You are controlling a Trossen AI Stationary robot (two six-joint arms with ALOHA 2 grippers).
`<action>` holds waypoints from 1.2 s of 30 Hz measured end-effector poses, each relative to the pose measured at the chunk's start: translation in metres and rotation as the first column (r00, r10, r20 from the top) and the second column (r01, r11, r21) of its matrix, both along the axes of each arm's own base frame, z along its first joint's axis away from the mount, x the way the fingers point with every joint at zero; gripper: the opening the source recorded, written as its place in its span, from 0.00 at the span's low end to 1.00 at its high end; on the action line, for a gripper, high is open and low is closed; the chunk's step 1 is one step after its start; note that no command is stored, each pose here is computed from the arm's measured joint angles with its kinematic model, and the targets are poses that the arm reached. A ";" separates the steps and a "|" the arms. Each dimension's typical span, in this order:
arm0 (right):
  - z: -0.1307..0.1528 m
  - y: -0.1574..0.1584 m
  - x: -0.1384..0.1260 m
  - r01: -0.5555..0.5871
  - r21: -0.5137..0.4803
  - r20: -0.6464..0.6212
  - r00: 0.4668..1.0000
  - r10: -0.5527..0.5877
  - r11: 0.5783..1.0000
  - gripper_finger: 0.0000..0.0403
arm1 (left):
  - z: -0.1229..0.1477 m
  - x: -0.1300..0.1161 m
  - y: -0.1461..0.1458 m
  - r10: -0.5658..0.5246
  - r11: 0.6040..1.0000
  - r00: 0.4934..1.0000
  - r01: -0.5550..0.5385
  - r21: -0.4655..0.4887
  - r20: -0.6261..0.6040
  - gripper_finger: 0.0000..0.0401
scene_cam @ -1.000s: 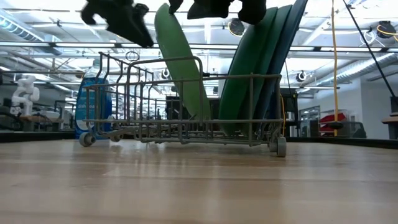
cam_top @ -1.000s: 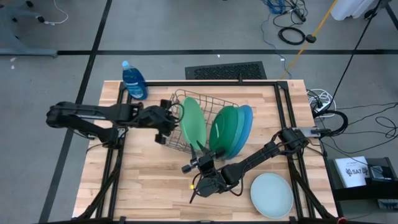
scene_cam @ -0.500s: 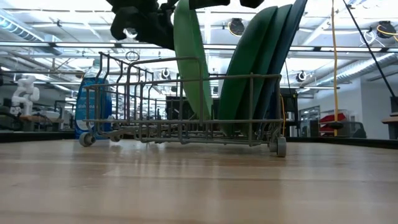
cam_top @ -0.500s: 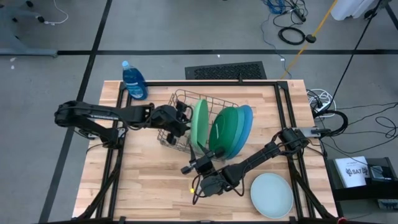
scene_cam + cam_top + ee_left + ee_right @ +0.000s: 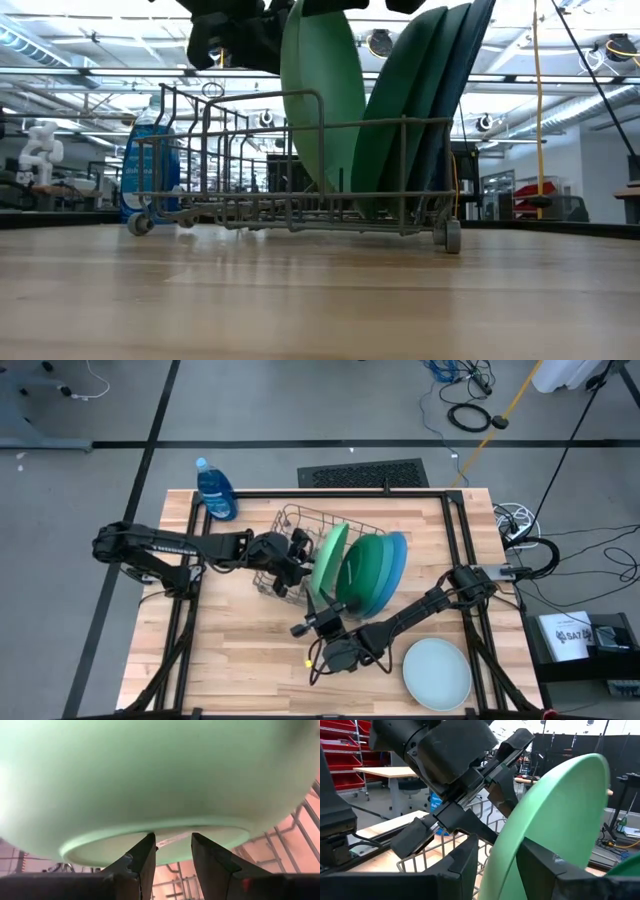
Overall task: Sort dishes
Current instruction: Put the light green plate into the dish rack
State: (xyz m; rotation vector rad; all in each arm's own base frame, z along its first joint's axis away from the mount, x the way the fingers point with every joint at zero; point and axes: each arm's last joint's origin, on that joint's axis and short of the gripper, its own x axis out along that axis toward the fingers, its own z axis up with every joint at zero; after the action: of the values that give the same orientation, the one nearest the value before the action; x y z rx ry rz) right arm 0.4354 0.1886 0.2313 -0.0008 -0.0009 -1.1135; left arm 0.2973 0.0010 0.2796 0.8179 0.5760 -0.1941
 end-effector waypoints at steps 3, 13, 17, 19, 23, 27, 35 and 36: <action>0.001 0.000 0.001 -0.006 0.006 0.010 1.000 0.006 1.000 0.26 | 0.001 0.001 -0.003 -0.013 1.000 1.000 0.013 0.000 0.018 0.32; 0.017 0.005 -0.002 -0.026 0.011 0.021 0.999 0.026 1.000 0.32 | 0.001 0.001 -0.005 -0.020 1.000 1.000 0.020 -0.012 0.020 0.32; 0.027 0.005 -0.005 -0.032 0.008 0.017 0.999 0.032 0.999 0.40 | 0.000 0.002 -0.005 -0.009 1.000 1.000 0.010 -0.029 0.013 0.32; 0.030 0.005 -0.006 -0.031 0.006 0.012 0.999 0.031 0.999 0.44 | -0.002 0.002 -0.005 -0.014 0.999 1.000 0.014 -0.040 0.001 0.32; 0.032 0.008 -0.008 -0.037 0.004 0.006 0.999 0.037 0.999 0.46 | -0.005 0.004 -0.006 -0.020 0.999 1.000 0.019 -0.042 -0.019 0.32; 0.025 0.010 -0.007 -0.040 0.003 0.004 0.999 0.040 0.999 0.45 | -0.005 0.003 -0.007 -0.006 1.000 1.000 0.006 -0.026 -0.022 0.32; 0.006 0.014 -0.006 -0.047 -0.004 -0.010 0.999 0.047 0.999 0.42 | -0.004 0.000 -0.008 0.012 1.000 0.999 -0.013 -0.009 -0.034 0.32; 0.003 0.015 -0.006 -0.048 -0.006 -0.015 0.999 0.048 0.999 0.42 | -0.004 -0.001 -0.009 0.010 1.000 0.999 -0.010 -0.007 -0.035 0.32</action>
State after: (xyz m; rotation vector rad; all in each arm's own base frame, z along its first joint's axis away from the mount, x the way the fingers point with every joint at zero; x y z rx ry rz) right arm 0.4294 0.2033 0.2343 -0.0144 0.0086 -1.0654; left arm 0.2968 -0.0077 0.2755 0.8060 0.6122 -0.2012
